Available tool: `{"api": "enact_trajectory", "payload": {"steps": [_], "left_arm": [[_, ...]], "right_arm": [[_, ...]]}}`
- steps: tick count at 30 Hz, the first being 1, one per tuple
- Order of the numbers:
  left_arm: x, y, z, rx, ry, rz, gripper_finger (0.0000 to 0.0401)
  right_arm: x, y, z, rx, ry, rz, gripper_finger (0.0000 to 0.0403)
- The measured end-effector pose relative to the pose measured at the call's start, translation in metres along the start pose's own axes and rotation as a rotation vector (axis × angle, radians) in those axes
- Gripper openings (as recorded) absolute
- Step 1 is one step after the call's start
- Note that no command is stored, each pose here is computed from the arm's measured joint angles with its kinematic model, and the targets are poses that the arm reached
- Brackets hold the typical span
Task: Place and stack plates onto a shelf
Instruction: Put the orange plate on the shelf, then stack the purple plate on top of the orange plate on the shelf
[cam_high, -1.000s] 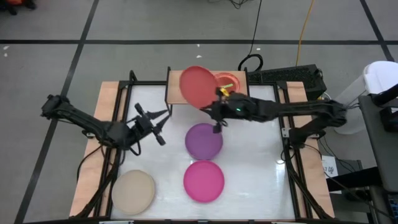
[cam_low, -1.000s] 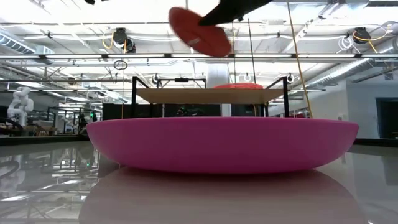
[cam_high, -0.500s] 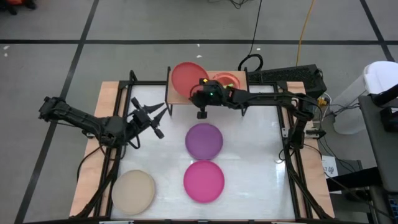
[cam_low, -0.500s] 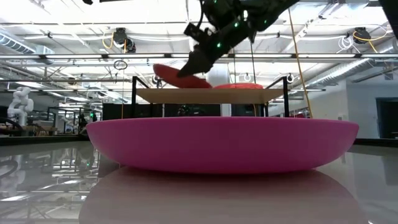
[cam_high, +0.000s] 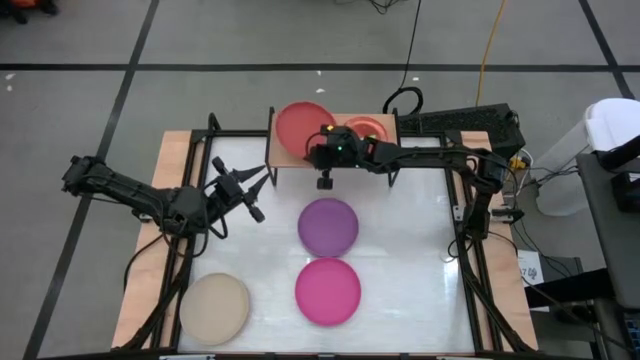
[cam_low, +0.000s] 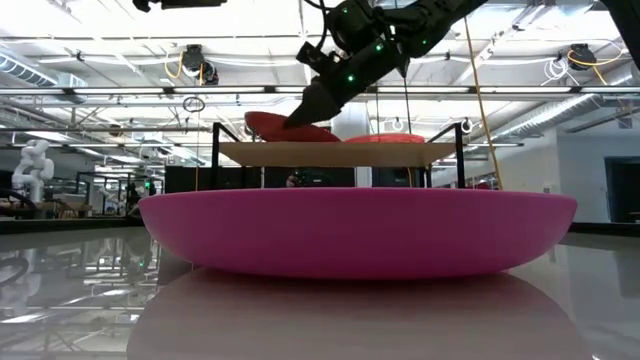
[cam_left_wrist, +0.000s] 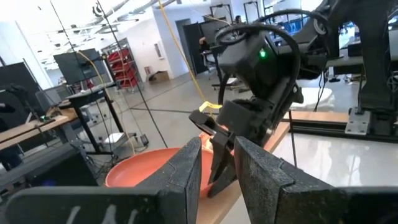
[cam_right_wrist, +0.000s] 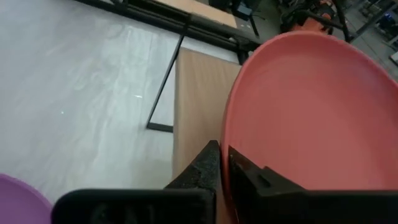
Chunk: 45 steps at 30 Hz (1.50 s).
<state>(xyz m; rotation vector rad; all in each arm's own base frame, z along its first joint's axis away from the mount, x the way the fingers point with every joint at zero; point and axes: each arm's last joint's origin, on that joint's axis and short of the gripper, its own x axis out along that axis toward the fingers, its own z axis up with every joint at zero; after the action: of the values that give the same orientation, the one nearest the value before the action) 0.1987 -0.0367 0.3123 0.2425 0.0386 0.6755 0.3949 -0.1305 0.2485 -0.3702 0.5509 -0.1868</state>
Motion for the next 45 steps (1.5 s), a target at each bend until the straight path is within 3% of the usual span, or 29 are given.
{"api": "enact_trajectory", "payload": {"steps": [14,18,21,25,32,37,45], "left_arm": [[0.000,0.000,-0.002,-0.009,0.011,-0.003,0.0101],[0.000,-0.001,-0.002,-0.001,0.017,-0.005,0.0101],[0.000,-0.001,-0.003,-0.002,0.015,-0.017,0.0101],[-0.002,-0.007,-0.009,0.023,0.038,-0.150,0.0101],[0.003,-0.043,-0.044,0.094,0.222,-0.335,0.0101],[0.006,-0.072,-0.069,0.193,0.299,-0.422,0.0101],[0.016,-0.100,-0.100,0.246,0.376,-0.534,0.0101]], "right_arm": [[0.000,0.001,0.001,0.013,-0.017,0.030,0.0090],[-0.015,0.000,0.012,0.019,-0.038,0.016,0.0113],[-0.039,0.000,0.028,0.010,-0.073,0.018,0.0122],[-0.081,0.004,0.050,-0.026,-0.120,0.019,0.0125],[-0.167,0.020,0.068,-0.041,-0.104,0.051,0.0119],[-0.206,0.044,0.053,0.003,-0.161,0.115,0.0119],[-0.231,0.086,0.000,0.064,-0.387,0.173,0.0118]]}}
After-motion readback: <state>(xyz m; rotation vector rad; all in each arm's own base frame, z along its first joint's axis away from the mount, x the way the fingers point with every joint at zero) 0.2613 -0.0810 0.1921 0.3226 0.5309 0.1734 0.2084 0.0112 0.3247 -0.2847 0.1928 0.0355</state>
